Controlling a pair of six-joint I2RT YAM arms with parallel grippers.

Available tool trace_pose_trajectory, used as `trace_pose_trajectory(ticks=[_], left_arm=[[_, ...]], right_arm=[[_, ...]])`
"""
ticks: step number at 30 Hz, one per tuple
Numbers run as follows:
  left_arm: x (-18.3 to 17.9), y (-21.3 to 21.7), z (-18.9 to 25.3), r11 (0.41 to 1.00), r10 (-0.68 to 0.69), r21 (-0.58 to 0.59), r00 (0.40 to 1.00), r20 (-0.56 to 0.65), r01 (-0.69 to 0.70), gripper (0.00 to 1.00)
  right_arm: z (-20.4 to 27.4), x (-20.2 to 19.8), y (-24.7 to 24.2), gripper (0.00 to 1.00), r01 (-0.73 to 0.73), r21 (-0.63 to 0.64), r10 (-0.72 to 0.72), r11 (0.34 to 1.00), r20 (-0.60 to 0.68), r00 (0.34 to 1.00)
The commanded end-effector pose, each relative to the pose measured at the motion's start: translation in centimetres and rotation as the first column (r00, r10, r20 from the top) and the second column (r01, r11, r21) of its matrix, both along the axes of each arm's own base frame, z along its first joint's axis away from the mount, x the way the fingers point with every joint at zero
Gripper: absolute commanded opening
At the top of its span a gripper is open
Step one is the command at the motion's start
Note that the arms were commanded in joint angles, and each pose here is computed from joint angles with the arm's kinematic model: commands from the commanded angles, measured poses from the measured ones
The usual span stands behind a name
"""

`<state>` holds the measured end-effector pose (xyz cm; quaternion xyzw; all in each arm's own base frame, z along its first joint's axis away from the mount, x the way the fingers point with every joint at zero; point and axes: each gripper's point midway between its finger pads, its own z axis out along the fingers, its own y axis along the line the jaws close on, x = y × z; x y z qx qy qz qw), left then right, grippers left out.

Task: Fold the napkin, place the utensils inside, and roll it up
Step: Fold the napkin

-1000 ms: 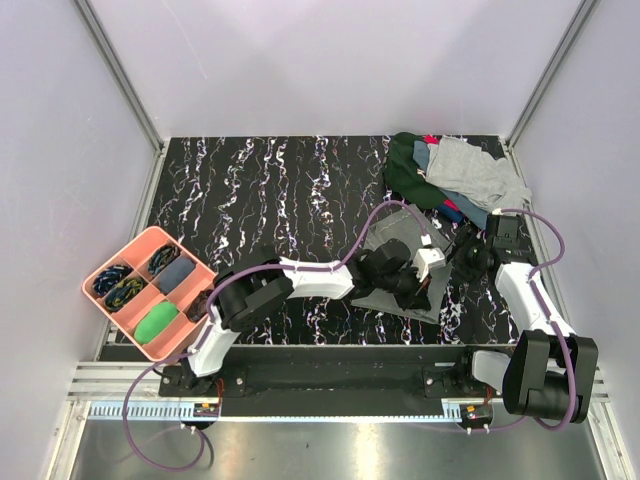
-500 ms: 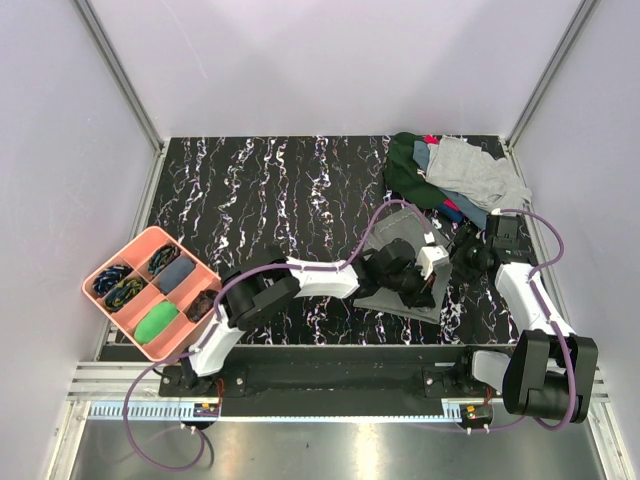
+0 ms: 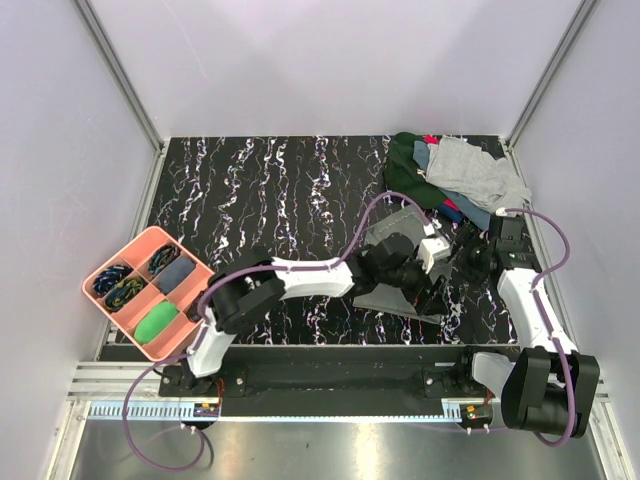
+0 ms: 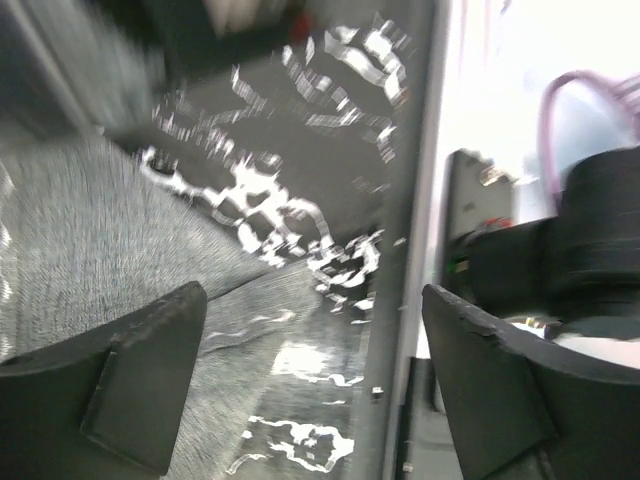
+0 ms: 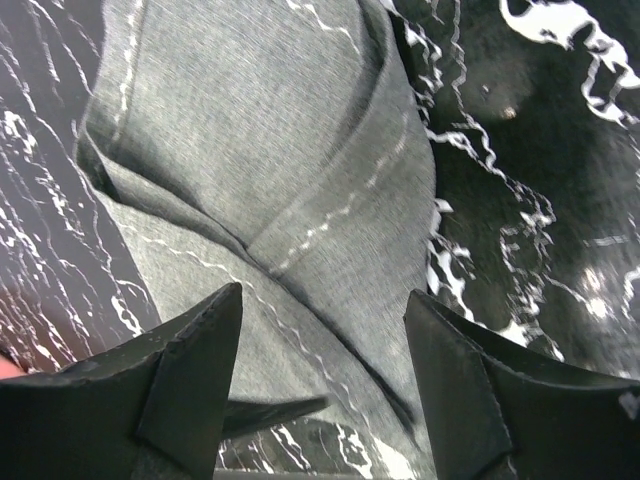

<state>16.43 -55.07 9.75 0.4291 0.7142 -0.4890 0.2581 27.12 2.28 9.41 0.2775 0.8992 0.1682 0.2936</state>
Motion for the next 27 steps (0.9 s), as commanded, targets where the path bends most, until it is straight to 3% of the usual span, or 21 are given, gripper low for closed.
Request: trace_pose_trajectory(ticks=[1,6,8,12,16,23,27], left_arm=[[0.1,0.7,8.8,0.983,0.028,-0.181,0.996,0.088,-0.012,0.95],[3.0,5.9,10.5,0.965,0.204,-0.182,0.976,0.081,-0.187,0.99],[3.8,8.7,8.7,0.951,0.283,-0.137,0.959,0.023,-0.277,0.99],[8.3,15.4,6.6,0.859,0.508,-0.039,0.860,-0.044,-0.510,0.99],[9.5,19.5,3.0,0.804,0.594,0.059,0.797,-0.110,-0.591,0.96],[11.7,19.1,0.2,0.789,0.606,0.087,0.749,-0.268,-0.608,0.72],[13.0,17.5,-1.3,0.791,0.603,0.104,0.741,-0.296,-0.603,0.66]], right_arm=[[1.5,-0.6,-0.7,0.76,0.008,-0.045,-0.008,0.999,-0.004,1.000],[2.1,-2.1,0.7,0.84,-0.008,0.033,0.009,0.999,-0.037,0.999],[1.7,-2.8,1.7,0.86,-0.001,0.099,0.007,0.995,-0.068,0.998],[-1.0,-5.5,3.3,0.83,0.038,0.195,0.000,0.980,-0.189,0.982],[-1.6,-6.3,3.0,0.82,0.094,0.165,-0.053,0.982,-0.236,0.970],[-2.0,-6.2,3.1,0.80,0.110,0.156,-0.068,0.982,-0.254,0.965],[-1.6,-5.8,3.1,0.80,0.114,0.162,-0.074,0.980,-0.238,0.969]])
